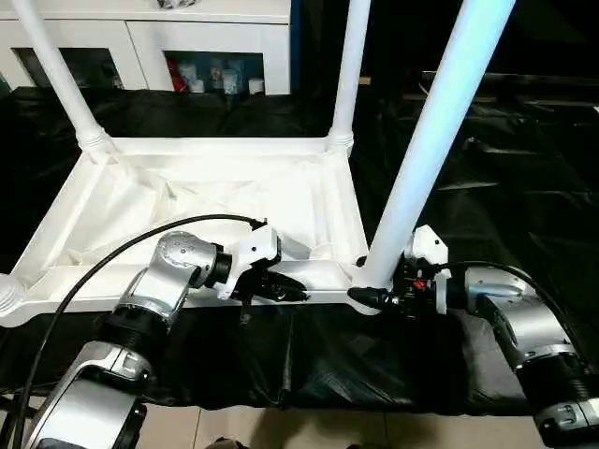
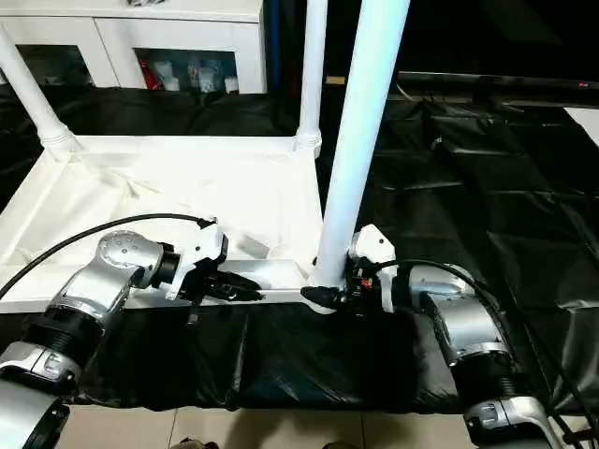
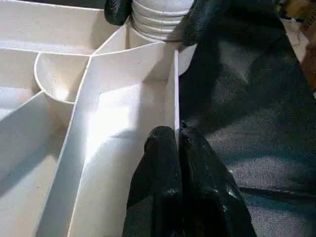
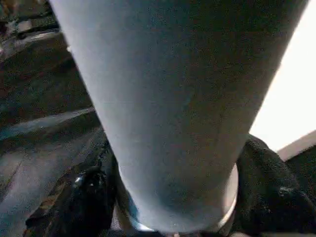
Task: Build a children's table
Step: Rotate leg to tighten
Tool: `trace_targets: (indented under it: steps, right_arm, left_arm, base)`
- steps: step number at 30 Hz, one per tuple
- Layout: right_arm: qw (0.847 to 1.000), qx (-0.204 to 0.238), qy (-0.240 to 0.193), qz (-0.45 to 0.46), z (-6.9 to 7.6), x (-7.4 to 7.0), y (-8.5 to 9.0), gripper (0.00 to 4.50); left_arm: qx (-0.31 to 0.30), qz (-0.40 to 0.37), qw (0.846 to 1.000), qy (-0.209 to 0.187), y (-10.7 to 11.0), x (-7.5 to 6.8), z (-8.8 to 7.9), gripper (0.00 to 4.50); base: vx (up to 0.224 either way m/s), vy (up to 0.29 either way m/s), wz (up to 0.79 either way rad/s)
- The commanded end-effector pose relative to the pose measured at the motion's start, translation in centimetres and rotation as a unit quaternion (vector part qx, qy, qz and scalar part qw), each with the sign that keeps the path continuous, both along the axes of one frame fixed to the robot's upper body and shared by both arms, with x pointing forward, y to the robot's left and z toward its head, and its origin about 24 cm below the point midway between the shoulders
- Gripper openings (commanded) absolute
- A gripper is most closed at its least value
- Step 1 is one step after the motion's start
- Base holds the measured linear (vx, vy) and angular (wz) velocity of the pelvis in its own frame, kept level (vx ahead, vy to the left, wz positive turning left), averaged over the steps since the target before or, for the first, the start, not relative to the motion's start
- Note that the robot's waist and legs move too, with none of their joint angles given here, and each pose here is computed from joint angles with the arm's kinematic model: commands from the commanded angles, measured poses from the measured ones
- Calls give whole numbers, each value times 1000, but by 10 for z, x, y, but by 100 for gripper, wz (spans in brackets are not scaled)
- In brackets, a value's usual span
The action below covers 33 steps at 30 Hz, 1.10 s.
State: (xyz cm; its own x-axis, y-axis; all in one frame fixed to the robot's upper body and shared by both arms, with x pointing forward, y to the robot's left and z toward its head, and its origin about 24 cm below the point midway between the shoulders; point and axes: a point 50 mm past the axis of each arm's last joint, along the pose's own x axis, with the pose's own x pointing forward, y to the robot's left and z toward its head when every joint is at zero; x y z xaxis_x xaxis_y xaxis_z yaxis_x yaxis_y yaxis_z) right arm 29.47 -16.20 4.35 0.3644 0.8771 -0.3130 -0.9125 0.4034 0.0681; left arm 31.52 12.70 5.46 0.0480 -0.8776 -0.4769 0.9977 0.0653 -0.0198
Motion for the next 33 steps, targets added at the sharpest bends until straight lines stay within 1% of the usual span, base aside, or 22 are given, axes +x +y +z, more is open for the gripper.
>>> trace_targets:
  steps: [1, 3, 4, 5, 7, 8, 9, 10, 11, 12, 15, 16, 17, 20, 23, 24, 25, 26, 28, 29, 31, 33]
  right_arm:
    - [999, -2, 31, -26, -14, -3, 8, 273]
    - [994, -14, 21, -108, -25, 1, 15, 272]
    - [993, -14, 22, -119, -26, 1, 16, 272]
    - [984, -9, 29, -174, -32, 1, 23, 272]
    - [974, 0, 35, -222, -36, 1, 32, 272]
    - [974, 0, 35, -222, -36, 1, 32, 272]
    - [963, 6, 44, -268, -40, 2, 45, 271]
    - [963, 6, 44, -268, -40, 2, 45, 271]
    - [952, 11, 52, -302, -42, 2, 58, 270]
    - [949, 13, 54, -309, -42, 2, 62, 270]
    - [943, 5, 28, -331, -39, 6, 68, 270]
    - [943, 6, 26, -332, -38, 6, 68, 270]
    - [942, 8, 23, -334, -37, 7, 68, 326]
    - [935, 28, 18, -352, -32, 9, 61, 343]
    - [941, 24, -4, -337, -27, 12, 51, 376]
    - [941, 24, -4, -337, -27, 12, 51, 376]
    - [947, 26, -11, -320, -24, 11, 48, 376]
    - [957, 24, -23, -287, -21, 10, 42, 376]
    - [964, 21, -30, -265, -20, 8, 38, 376]
    - [976, 11, -39, -214, -17, 5, 30, 376]
    - [985, -2, -43, -169, -15, 2, 23, 376]
    - [989, -12, -44, -142, -15, 0, 19, 376]
  left_arm:
    - [-9, 3, 1000, 16, -14, -2, -8, 0]
    - [-4, 63, 998, -5, -24, 6, -12, 0]
    - [-4, 70, 997, -7, -26, 7, -13, 0]
    - [-9, 105, 994, -16, -38, 9, -15, 0]
    - [-19, 123, 992, -11, -52, 9, -17, 0]
    - [-19, 123, 992, -11, -52, 9, -17, 0]
    - [-28, 138, 990, -8, -69, 6, -19, 0]
    - [-28, 138, 990, -8, -69, 6, -19, 0]
    - [-31, 159, 987, -13, -85, 6, -20, 0]
    - [-31, 165, 986, -15, -89, 5, -20, 0]
    - [-38, 154, 987, -15, -103, 2, -20, 0]
    - [-38, 152, 988, -16, -103, 1, -20, 0]
    - [-37, 151, 988, -17, -104, 1, -20, 0]
    - [-37, 145, 988, -23, -98, 2, -19, 0]
    - [-40, 136, 990, -26, -84, 3, -17, 0]
    - [-40, 136, 990, -26, -84, 3, -17, 0]
    - [-44, 126, 991, -27, -79, 3, -16, 0]
    - [-52, 110, 992, -23, -71, 2, -13, 0]
    - [-57, 102, 993, -17, -66, 1, -12, 0]
    - [-55, 73, 996, -13, -56, -2, -10, 0]
    - [-45, 47, 998, -11, -47, -4, -10, 0]
    - [-38, 37, 999, -9, -42, -4, -11, 0]
  base:
    - [0, 0, 0]
    - [0, 0, 0]
    - [0, 0, 0]
    - [0, 0, 0]
    - [0, 0, 0]
    - [0, 0, 0]
    - [0, 0, 0]
    - [0, 0, 0]
    - [0, 0, 0]
    - [0, 0, 0]
    - [0, 0, 0]
    - [0, 0, 0]
    - [0, 0, 0]
    - [0, 0, 0]
    - [0, 0, 0]
    - [0, 0, 0]
    - [0, 0, 0]
    - [0, 0, 0]
    - [0, 0, 0]
    - [0, 0, 0]
    - [0, 0, 0]
    - [0, 0, 0]
